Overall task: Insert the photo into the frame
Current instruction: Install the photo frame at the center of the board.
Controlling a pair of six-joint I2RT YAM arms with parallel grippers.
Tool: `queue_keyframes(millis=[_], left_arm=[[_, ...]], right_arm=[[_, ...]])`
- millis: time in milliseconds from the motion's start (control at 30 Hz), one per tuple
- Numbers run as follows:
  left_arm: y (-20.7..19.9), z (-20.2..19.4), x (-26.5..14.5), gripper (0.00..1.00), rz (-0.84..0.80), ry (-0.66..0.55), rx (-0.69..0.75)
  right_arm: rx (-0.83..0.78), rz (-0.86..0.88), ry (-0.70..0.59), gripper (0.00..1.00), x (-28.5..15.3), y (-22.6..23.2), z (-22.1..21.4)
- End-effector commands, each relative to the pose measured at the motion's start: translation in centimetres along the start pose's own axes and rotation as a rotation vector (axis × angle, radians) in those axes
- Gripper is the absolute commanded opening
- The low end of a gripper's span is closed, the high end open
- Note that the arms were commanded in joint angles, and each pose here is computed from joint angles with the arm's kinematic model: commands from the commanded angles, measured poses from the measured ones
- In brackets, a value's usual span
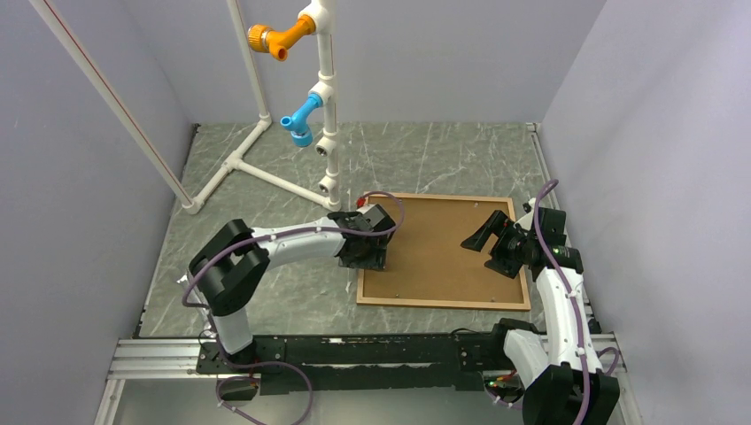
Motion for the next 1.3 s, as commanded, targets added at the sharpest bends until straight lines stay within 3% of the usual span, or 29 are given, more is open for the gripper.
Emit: queue_keyframes(millis=[0,233,467,767,1133,1267], left_arm=[[-0.5,1.2,0.5,0.68,0.020,-0.022,0.018],[0.4,1.2,1.7,0.66,0.042,-0.026,-0.015],[0.7,2.0,2.1,0.72,0.058,-0.039,-0.037],[1.0,2.2,2.9,0.68,0.072,-0.051,-0.073],[1.5,2.1,3.3,0.51,0.084,-0.047,-0.104],[1.9,1.9,3.5,0.38,0.081,-0.042,-0.120]], right_arm=[[-0.022,0.018,-0.023,0.94,-0.1,0.3,0.4],[-0.022,0.020,-0.019,0.94,0.0,0.3,0.3],[-0.023,0.019,-0.023,0.94,-0.1,0.3,0.3],[-0.016,0.024,-0.016,0.94,0.1,0.1,0.1],[-0.012,0.028,-0.011,0.94,0.3,-0.1,-0.1],[-0.012,0.029,-0.009,0.94,0.3,-0.1,-0.2]])
Point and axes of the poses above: each gripper's point midway between its finger pads, its own x axis out along the fingers, its own y axis along the line the jaws close on, z = x × y, the point moved 10 cm from there along -x, back along the fingers, and after that the axes turned 4 degrees about x, right-handed, at the moved point
